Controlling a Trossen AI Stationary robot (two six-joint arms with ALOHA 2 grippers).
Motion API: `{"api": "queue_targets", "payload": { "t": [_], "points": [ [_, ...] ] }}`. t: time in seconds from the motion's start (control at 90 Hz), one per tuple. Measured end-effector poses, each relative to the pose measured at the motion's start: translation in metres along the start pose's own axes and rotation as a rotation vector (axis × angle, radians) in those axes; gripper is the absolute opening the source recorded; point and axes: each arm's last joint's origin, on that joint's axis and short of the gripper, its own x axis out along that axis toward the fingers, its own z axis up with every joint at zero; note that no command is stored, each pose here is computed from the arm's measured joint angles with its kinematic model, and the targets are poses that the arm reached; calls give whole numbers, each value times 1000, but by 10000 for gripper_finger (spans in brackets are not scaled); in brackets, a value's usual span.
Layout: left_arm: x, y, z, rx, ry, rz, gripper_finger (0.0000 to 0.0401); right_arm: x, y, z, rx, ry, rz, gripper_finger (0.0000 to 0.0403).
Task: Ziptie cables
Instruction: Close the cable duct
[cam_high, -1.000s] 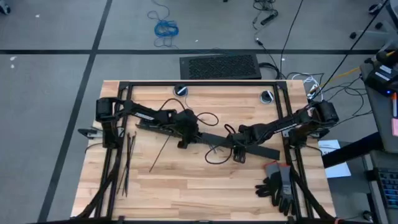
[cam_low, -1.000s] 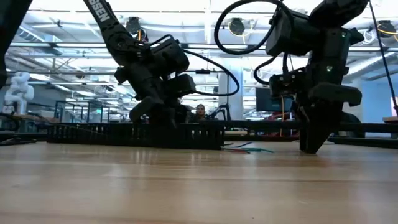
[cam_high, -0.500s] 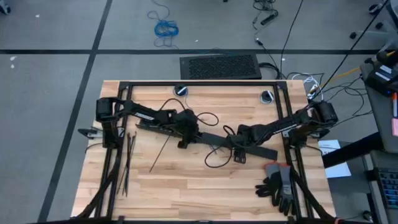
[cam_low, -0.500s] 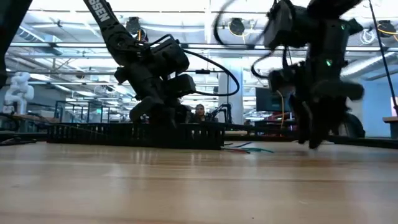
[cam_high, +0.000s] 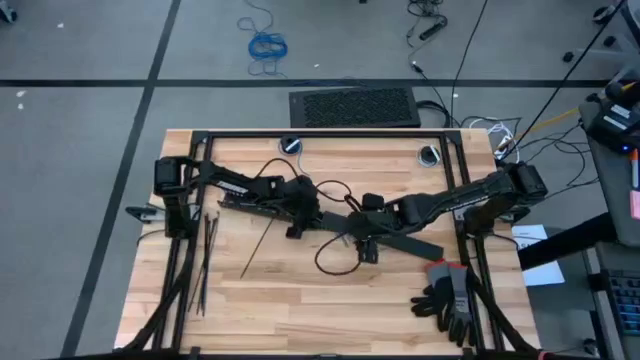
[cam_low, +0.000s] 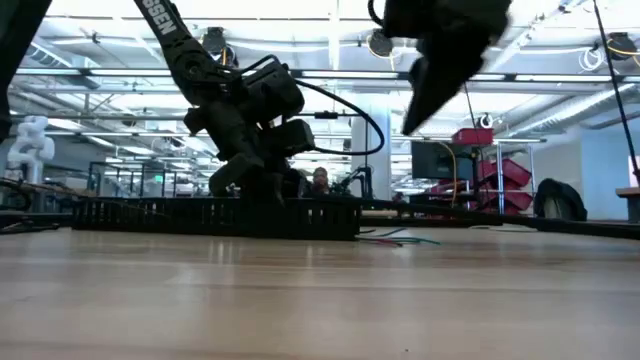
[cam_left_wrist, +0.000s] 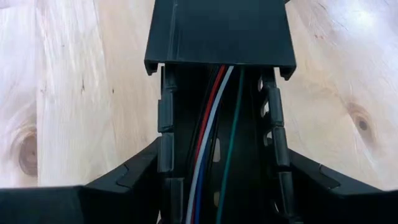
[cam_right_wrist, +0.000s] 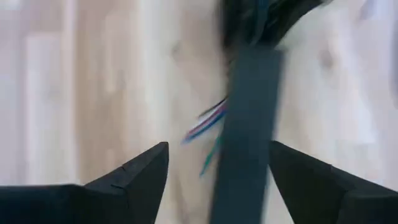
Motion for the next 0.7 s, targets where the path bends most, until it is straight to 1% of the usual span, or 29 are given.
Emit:
{"api": "queue_targets", "payload": {
  "t": [0.056,0.111,0.167,0.289,0.322,0.478,0.7],
  "points": [
    [0,0,0,0,0,0,243,5,-6,5,22,-52,-25,225],
    [0,0,0,-1,2,-1,243,11,-10,8,37,-96,-35,189],
    [0,0,0,-1,3,-1,243,20,-14,9,46,-134,-36,147],
    [0,0,0,-2,3,-1,243,35,-15,8,31,-188,-28,34],
    [0,0,0,-1,3,-1,243,40,-14,7,17,-191,-28,18],
    [0,0,0,-4,3,-1,243,65,-15,2,29,-181,-46,2],
    [0,0,1,-2,-6,2,243,98,-21,-2,18,-142,-70,0]
  ]
}}
